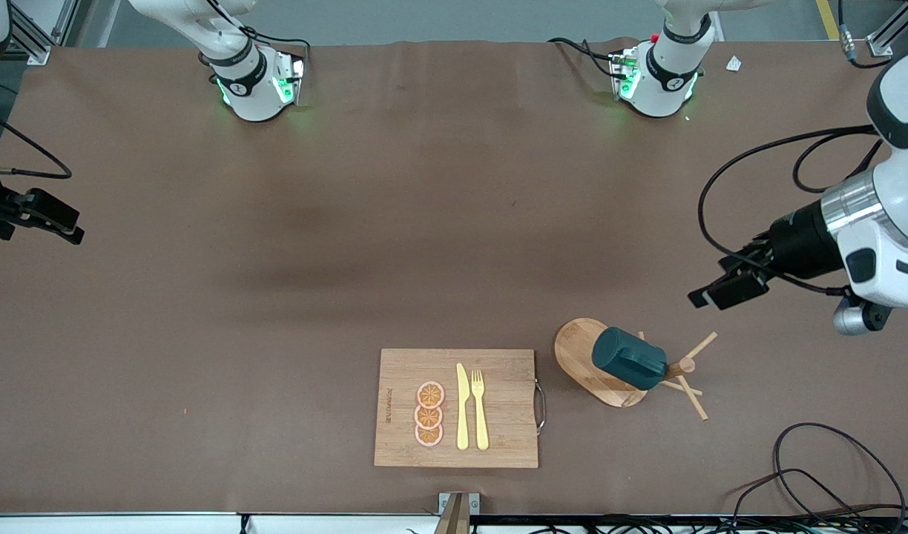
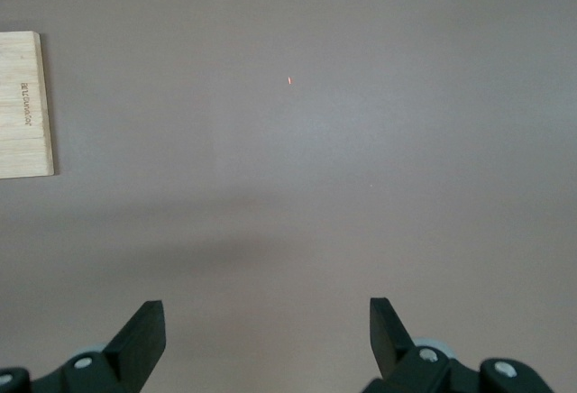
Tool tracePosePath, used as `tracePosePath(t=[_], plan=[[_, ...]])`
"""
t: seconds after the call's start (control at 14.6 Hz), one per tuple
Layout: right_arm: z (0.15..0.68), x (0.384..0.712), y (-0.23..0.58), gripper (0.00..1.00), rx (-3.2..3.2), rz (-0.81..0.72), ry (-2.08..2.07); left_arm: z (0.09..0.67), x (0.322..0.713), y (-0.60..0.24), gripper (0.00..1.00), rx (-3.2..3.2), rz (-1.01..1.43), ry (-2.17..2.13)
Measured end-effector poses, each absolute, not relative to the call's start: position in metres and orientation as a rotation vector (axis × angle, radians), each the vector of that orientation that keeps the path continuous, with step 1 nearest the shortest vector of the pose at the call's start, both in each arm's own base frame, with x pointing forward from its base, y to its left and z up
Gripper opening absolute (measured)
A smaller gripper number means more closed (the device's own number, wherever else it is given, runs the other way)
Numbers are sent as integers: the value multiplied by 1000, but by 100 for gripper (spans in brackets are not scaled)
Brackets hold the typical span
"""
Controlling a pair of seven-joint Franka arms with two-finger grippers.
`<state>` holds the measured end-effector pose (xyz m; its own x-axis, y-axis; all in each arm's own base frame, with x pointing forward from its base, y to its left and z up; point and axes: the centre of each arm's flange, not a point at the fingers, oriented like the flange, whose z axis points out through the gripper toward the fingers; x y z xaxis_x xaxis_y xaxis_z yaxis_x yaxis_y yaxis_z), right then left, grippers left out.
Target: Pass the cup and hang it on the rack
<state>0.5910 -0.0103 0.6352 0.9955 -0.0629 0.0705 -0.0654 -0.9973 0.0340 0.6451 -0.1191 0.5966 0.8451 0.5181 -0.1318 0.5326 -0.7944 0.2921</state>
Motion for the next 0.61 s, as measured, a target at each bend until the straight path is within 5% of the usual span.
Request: tracePosePath(t=[0.61], plan=[[636, 591, -13, 100, 3101, 110, -108, 655, 547, -58, 100, 3100, 18, 1]])
